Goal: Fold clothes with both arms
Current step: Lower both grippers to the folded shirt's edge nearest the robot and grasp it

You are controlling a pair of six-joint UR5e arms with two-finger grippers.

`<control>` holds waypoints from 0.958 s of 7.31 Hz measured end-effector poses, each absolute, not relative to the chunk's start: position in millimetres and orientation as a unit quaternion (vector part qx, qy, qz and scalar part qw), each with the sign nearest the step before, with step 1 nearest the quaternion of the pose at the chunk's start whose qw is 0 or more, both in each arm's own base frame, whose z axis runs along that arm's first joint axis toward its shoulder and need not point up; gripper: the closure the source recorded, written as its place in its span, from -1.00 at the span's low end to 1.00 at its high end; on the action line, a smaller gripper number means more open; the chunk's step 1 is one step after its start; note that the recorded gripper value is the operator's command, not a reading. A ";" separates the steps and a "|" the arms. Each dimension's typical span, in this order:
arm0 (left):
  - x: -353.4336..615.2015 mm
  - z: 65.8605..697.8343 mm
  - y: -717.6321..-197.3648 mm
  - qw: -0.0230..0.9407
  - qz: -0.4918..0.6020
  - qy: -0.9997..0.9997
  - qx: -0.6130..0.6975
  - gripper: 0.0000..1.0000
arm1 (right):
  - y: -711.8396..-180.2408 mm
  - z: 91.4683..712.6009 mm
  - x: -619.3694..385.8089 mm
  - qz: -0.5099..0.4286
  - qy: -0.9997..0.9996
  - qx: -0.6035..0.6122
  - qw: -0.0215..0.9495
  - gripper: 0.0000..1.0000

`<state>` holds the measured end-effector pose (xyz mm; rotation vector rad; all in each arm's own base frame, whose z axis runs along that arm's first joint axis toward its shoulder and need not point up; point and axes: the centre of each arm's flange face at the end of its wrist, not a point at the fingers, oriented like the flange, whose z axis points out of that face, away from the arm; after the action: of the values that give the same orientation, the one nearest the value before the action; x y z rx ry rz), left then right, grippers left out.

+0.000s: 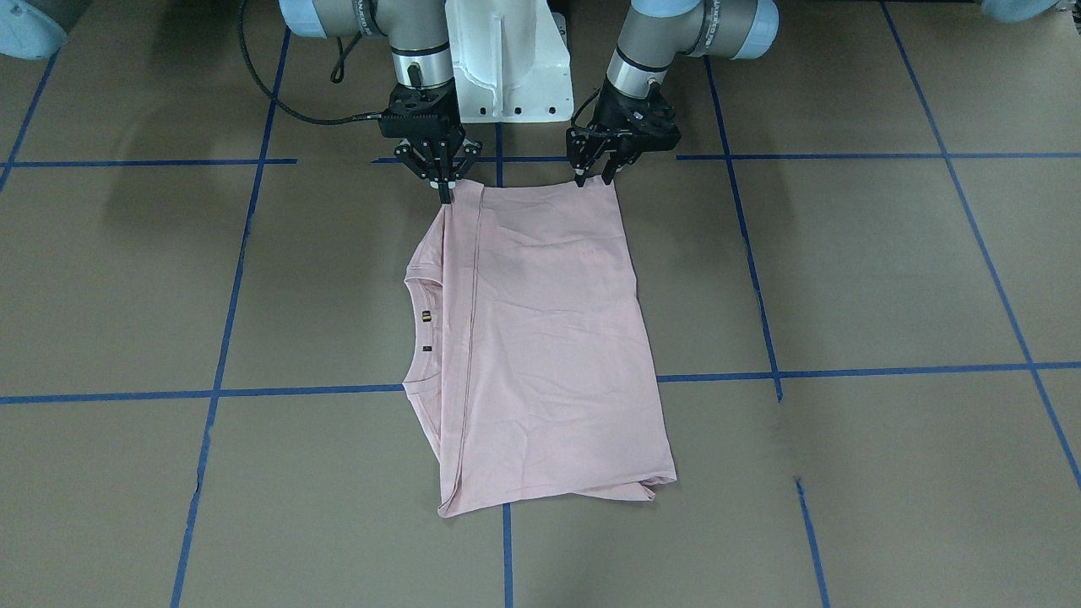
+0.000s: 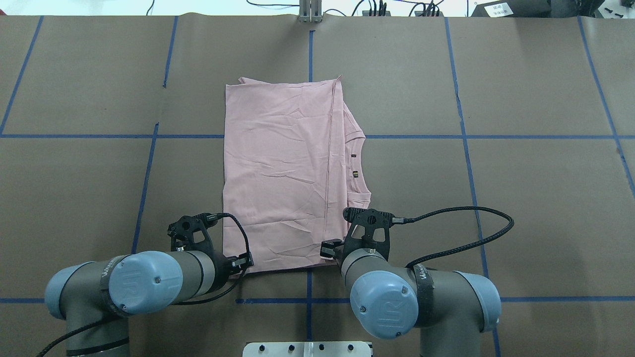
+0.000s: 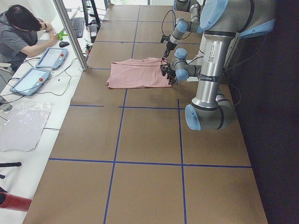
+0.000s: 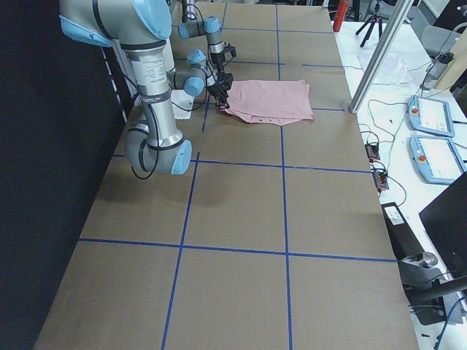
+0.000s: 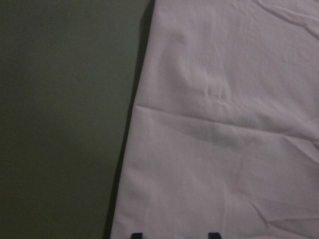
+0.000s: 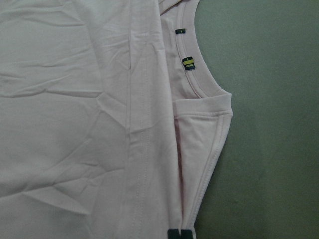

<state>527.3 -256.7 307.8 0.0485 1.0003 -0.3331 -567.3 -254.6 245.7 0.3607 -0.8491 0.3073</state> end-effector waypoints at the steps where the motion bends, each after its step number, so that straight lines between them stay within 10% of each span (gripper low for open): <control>1: 527.3 309.6 -256.7 0.865 -0.158 0.476 0.024 -0.16 | -254.6 245.5 -567.3 0.148 -0.408 0.173 0.884 1.00; 7: 522.6 323.6 -256.2 0.873 -0.149 0.464 0.029 -0.14 | -254.8 246.2 -567.2 0.148 -0.408 0.174 0.884 1.00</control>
<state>522.6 -256.2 323.6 0.0601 0.9702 -0.3116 -567.2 -254.8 246.2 0.3621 -0.8482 0.3079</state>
